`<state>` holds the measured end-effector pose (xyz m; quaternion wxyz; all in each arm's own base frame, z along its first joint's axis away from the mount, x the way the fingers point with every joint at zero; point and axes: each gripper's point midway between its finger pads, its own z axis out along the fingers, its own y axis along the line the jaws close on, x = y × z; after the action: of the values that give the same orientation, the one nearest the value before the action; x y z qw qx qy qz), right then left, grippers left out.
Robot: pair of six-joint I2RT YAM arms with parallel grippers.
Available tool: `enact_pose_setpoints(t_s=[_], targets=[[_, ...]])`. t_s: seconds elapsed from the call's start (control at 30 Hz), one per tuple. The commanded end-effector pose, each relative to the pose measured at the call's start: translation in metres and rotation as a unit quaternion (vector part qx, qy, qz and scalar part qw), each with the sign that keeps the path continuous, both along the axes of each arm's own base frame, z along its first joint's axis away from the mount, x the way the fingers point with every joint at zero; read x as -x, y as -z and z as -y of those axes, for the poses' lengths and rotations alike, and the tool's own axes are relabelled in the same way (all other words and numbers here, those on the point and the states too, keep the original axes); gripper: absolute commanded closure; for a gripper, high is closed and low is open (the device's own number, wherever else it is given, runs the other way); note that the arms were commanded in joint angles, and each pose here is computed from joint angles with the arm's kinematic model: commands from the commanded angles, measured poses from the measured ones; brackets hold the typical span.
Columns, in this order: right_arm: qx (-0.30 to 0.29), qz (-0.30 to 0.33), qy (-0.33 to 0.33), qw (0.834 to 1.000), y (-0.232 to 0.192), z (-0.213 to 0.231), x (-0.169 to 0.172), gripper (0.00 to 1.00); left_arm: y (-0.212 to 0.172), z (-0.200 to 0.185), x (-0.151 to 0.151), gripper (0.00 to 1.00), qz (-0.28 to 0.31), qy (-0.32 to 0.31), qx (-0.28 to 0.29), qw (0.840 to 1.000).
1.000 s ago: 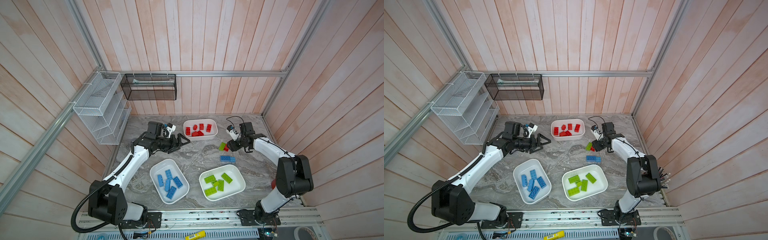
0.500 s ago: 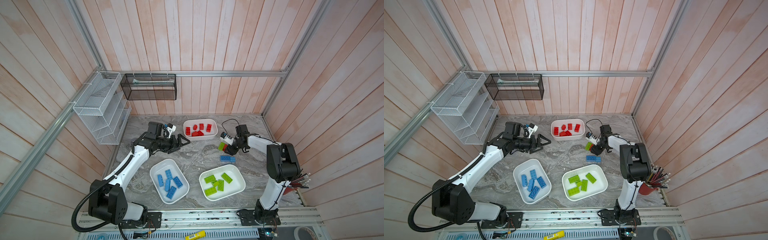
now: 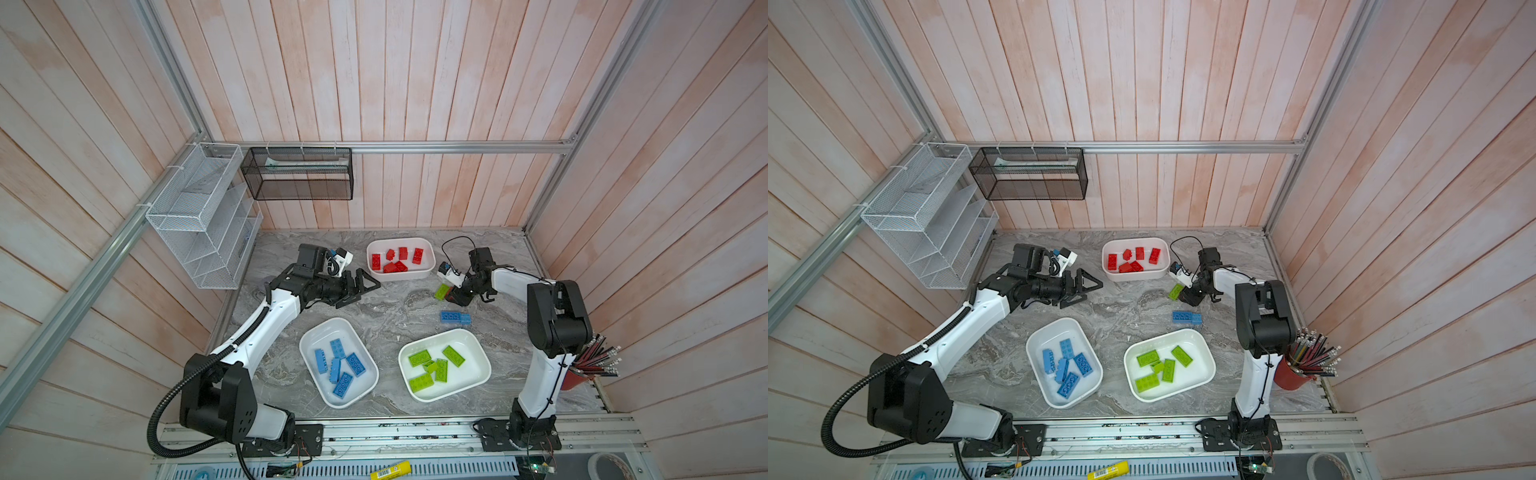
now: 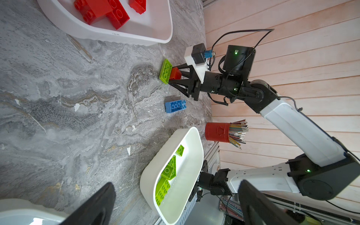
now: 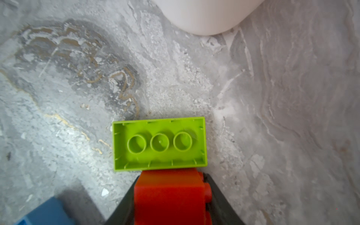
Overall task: Sort the legos into containers by color
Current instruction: 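Carry the red brick with the right gripper into the far tub, release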
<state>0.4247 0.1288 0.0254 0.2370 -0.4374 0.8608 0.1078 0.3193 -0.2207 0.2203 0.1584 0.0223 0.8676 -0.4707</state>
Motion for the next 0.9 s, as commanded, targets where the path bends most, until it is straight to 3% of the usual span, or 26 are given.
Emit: enact_pose_setpoints(t_s=[0.0,0.3,0.53,0.87], targets=[[-0.017,-0.003,-0.006,1.0,-0.002,-0.008,-0.004,0.57,0.005,-0.001,-0.001,0.0,0.001,0.005,-0.003,1.0],[-0.013,0.05,0.008,0.999,-0.057,-0.001,0.001,0.62,0.004,-0.001,-0.001,0.0,0.001,0.003,-0.004,1.0],[-0.092,0.137,-0.004,0.986,-0.145,-0.027,0.006,0.62,-0.007,0.0,-0.004,0.0,0.01,0.006,0.001,1.0],[-0.119,0.136,-0.046,0.982,-0.142,-0.105,-0.055,0.62,-0.019,-0.001,-0.007,0.0,0.025,0.0,0.002,1.0]])
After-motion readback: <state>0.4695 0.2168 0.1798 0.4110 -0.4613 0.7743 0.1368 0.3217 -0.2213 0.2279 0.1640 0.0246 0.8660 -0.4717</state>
